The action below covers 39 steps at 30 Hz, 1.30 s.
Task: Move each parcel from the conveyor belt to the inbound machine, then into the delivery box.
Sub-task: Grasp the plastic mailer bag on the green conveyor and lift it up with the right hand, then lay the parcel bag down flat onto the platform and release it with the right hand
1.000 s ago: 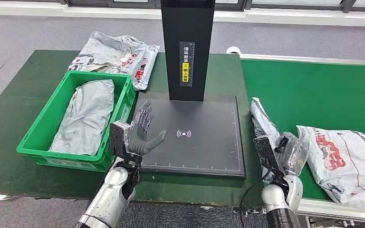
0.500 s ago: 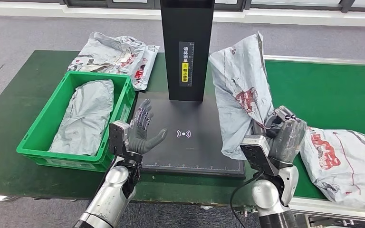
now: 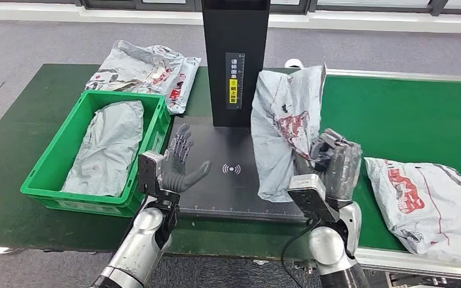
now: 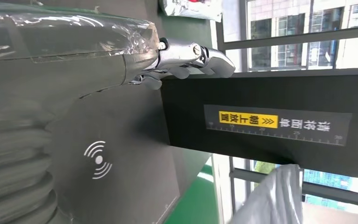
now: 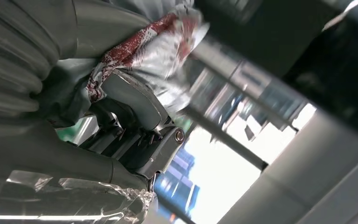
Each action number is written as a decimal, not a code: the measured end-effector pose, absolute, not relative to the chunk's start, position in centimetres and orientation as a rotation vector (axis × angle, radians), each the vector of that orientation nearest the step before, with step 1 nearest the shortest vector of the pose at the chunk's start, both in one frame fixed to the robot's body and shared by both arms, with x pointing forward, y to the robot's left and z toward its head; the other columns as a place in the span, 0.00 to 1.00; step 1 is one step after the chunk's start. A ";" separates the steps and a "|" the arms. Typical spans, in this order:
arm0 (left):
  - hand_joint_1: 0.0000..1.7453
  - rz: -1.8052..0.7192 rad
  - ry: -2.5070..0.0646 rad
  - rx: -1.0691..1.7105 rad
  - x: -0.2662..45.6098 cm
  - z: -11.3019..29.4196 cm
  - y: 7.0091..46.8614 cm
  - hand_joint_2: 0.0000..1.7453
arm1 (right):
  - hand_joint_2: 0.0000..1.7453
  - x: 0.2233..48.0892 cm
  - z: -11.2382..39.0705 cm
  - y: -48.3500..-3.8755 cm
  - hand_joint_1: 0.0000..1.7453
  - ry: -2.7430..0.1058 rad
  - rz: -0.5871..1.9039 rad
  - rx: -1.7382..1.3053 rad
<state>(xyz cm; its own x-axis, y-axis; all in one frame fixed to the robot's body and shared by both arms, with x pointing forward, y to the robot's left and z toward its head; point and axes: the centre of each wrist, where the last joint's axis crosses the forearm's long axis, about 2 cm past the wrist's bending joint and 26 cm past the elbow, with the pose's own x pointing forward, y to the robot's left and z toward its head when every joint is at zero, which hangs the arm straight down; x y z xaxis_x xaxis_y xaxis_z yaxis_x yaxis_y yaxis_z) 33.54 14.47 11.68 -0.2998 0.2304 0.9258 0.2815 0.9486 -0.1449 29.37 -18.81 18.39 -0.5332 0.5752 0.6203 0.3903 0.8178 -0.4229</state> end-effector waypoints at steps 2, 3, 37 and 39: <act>0.00 -0.047 -1.894 -0.372 33.6 11.7 14.5 1.00 | 1.00 29.7 18.4 -17.7 1.00 -2.189 0.337 -0.581; 0.00 -0.042 -1.896 -0.371 33.6 11.7 14.4 1.00 | 1.00 29.9 18.3 -17.1 0.75 -2.178 0.362 -0.507; 0.00 -0.456 -1.844 0.114 32.6 9.1 14.7 1.00 | 0.00 30.9 11.0 -16.2 0.00 -1.972 0.368 -0.328; 0.00 -0.573 -1.794 0.155 32.4 8.2 14.3 1.00 | 0.00 30.7 11.0 -16.7 0.00 -1.980 0.280 -0.304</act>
<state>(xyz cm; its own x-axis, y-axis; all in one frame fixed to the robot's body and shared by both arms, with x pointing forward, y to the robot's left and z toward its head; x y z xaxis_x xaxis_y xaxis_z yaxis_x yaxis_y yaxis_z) 32.41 14.35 8.25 -0.3047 -0.3900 0.8689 0.1854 0.8706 0.4557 30.69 -16.72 11.03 -0.4043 0.3359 0.8507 0.0866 0.9400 -0.3300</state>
